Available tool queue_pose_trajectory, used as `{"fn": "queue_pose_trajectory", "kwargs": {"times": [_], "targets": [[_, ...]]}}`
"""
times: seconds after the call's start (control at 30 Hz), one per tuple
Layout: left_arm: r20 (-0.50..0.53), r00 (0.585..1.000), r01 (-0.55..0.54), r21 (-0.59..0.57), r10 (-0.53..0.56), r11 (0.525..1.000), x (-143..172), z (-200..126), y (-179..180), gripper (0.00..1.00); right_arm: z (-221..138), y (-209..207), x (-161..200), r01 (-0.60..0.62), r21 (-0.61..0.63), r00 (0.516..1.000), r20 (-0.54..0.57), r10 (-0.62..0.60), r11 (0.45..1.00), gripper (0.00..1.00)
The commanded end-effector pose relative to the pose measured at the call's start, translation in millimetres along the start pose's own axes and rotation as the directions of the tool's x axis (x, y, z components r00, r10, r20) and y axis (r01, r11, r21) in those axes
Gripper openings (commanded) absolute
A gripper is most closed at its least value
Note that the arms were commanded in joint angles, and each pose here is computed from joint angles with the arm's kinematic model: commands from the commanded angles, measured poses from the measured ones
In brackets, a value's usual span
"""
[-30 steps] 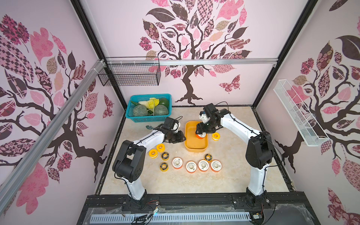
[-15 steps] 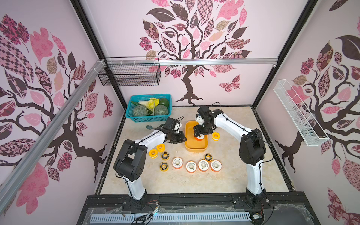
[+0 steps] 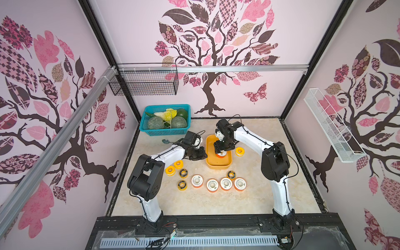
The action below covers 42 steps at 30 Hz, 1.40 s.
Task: Put the sealing tape into the storage box
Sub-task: Place the sealing tape in the storage box.
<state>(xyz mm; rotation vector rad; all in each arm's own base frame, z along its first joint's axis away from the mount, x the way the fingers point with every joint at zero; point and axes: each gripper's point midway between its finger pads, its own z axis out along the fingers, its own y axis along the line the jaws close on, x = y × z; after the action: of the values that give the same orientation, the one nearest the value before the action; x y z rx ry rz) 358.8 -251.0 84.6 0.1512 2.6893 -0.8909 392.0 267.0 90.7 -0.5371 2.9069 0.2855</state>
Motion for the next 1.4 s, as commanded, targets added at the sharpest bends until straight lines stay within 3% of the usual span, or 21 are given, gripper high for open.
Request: {"fn": "queue_pose_trajectory", "kwargs": {"times": [0.0, 0.87, 1.2, 1.37], "targets": [[0.003, 1.0, -0.024, -0.001, 0.024, 1.0, -6, 2, -3, 0.19, 3, 0, -5, 0.017, 0.027, 1.0, -0.001, -0.017, 0.999, 0.74], [-0.004, 1.0, -0.029, -0.037, 0.029, 0.999, -5, 2, 2, 0.2, 30, -16, -5, 0.009, 0.118, 0.999, -0.053, -0.003, 0.993, 0.74], [-0.008, 1.0, -0.028, -0.042, 0.028, 0.999, -4, 2, 4, 0.2, -2, -11, -20, 0.004, 0.105, 0.999, 0.04, -0.009, 0.994, 0.73], [-0.005, 1.0, -0.029, -0.044, 0.029, 0.999, -6, 2, 4, 0.2, -13, -3, -14, 0.025, 0.062, 0.999, 0.031, -0.027, 0.998, 0.73]]}}
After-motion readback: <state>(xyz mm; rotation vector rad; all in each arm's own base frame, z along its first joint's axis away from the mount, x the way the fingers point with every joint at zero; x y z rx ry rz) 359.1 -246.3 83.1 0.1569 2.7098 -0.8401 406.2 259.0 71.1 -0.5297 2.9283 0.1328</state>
